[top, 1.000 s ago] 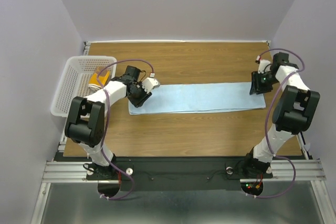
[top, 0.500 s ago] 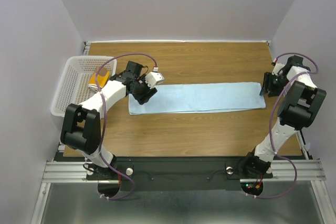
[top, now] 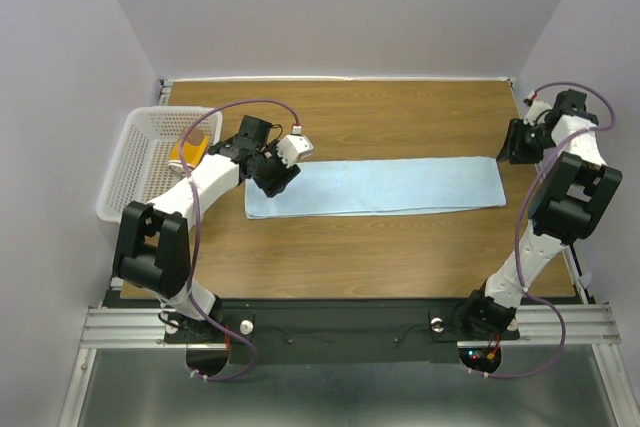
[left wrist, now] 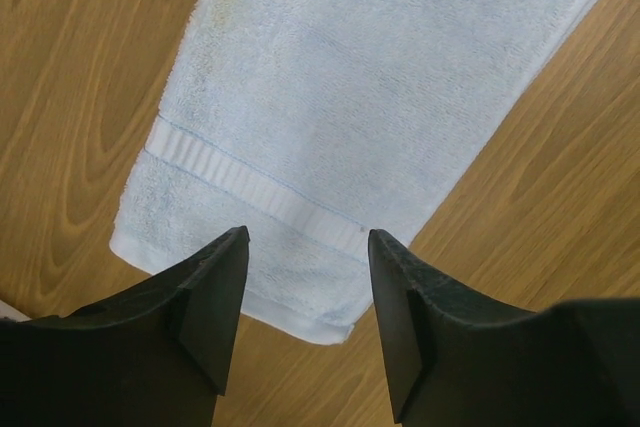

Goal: Roll the towels
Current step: Fold the towel

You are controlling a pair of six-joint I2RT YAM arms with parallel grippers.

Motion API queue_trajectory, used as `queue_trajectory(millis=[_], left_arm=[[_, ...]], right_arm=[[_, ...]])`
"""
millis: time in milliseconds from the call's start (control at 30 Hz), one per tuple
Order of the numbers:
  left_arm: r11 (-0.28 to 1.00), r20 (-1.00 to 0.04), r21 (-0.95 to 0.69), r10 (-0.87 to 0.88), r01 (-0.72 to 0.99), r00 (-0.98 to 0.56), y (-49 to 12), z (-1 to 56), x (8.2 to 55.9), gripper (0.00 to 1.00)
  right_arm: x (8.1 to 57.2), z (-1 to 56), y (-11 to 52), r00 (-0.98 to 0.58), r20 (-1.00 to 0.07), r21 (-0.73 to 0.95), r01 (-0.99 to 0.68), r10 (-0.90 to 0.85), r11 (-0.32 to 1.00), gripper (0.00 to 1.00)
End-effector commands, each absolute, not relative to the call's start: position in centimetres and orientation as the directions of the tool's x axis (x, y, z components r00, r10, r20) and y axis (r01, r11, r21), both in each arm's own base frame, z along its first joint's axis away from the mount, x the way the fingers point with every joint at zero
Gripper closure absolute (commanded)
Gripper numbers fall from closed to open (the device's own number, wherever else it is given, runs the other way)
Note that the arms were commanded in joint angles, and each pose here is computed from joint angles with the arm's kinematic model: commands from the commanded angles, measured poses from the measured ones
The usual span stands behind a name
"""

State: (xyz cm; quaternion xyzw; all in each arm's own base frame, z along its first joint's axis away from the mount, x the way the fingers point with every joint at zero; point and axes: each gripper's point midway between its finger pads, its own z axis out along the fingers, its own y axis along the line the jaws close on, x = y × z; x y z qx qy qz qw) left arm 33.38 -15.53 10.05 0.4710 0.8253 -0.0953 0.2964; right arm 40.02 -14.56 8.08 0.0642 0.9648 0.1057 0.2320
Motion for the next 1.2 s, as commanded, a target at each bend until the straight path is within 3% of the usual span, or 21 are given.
queue_trajectory(millis=[0,233,367,867,1033,1167], left_arm=[[0.547,-0.611,0.112,0.696,0.83,-0.377,-16.9,10.2,34.4,0.4],[0.564,-0.602,0.098,0.69,0.82,-0.402,-17.4,8.6,35.8,0.43],[0.578,-0.598,0.099,0.685,0.81,-0.416,-17.4,8.0,36.2,0.44],[0.656,-0.526,0.126,0.681,0.744,-0.51,-15.4,5.1,37.1,0.47],[0.678,-0.478,0.131,0.682,0.724,-0.553,-14.1,3.6,37.2,0.49],[0.687,-0.466,0.134,0.679,0.714,-0.567,-13.5,3.4,37.2,0.51]], right_arm=[[43.3,13.1,-13.6,-0.802,-0.565,0.302,0.021,0.197,0.953,0.53],[45.4,14.0,-10.8,-0.777,-0.558,0.478,-0.013,0.291,0.878,0.75],[45.3,11.6,-9.8,-0.806,-0.497,0.536,0.007,0.322,0.845,0.77],[46.2,2.9,-14.0,-0.815,-0.473,0.395,0.143,0.334,0.908,0.82],[46.6,2.9,-14.7,-0.81,-0.499,0.361,0.128,0.308,0.924,0.82],[47.3,6.1,-14.7,-0.777,-0.561,0.349,0.091,0.286,0.933,0.81]])
